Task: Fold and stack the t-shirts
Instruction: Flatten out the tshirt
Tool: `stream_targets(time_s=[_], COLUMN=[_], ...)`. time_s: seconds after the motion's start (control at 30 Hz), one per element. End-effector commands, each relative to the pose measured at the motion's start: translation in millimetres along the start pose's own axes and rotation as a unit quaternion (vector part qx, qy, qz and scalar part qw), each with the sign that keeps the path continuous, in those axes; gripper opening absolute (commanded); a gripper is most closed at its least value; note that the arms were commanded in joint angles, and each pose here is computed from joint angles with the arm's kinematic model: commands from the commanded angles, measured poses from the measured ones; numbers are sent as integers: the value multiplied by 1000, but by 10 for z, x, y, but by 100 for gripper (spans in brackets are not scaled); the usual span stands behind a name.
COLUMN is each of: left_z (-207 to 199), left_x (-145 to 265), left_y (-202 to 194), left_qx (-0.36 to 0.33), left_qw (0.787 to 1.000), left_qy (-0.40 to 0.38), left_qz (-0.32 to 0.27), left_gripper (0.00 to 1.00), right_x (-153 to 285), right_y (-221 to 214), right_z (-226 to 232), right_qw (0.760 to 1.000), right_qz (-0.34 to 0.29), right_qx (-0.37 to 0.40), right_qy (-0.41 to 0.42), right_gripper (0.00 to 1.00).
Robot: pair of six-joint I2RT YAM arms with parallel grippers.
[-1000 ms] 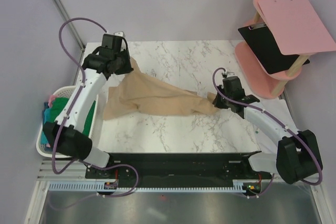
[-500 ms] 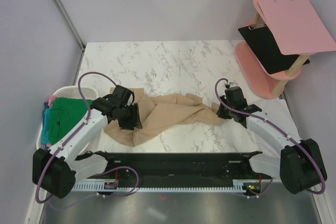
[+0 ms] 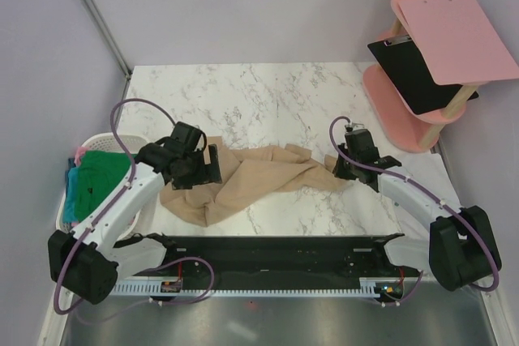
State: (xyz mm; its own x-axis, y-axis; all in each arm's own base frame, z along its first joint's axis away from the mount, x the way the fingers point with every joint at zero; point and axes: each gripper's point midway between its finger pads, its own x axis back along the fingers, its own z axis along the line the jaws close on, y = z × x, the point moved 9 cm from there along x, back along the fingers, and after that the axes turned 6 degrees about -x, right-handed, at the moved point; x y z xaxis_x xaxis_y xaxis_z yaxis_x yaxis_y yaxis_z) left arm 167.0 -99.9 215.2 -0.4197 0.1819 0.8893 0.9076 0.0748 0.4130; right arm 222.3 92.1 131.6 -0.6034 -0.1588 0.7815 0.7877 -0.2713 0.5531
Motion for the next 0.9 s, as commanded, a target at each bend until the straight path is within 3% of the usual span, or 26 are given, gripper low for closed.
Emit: stream_targets(time_s=[0.0,0.13,0.2,0.3,0.33,0.4,0.5,0.7,0.87], left_z=[126,165,173,161,146,122,83,76,87], left_x=[-63,-38,-82,-149,-158,-232,-356,-614,-747], left_y=[-57,-11,0,36,69,105,185,309,316], left_qx=[-6,-5,-10,-12,-11,-16,-22,-33,-38], left_qw=[998,996,994,993,994,993,993,989,987], left_qy=[62,91,103,106,104,99,97,113,112], left_qz=[17,20,37,47,44,54,66,92,110], left_gripper=[99,100,100,100,100,100,100,100,97], right_x=[67,128,167,287,372,439,453,12,-257], right_y=[237,359,366,424,459,503,562,497,417], right_z=[146,208,184,179,190,181,190,290,445], right_qw=[999,999,999,999,998,995,993,999,995], right_qz=[-36,-38,-31,-52,-70,-95,-117,-35,18], right_qx=[-3,6,9,7,3,-2,-1,14,14], right_qy=[24,25,9,2,7,3,3,22,93], right_gripper=[7,24,53,73,89,98,97,96,95])
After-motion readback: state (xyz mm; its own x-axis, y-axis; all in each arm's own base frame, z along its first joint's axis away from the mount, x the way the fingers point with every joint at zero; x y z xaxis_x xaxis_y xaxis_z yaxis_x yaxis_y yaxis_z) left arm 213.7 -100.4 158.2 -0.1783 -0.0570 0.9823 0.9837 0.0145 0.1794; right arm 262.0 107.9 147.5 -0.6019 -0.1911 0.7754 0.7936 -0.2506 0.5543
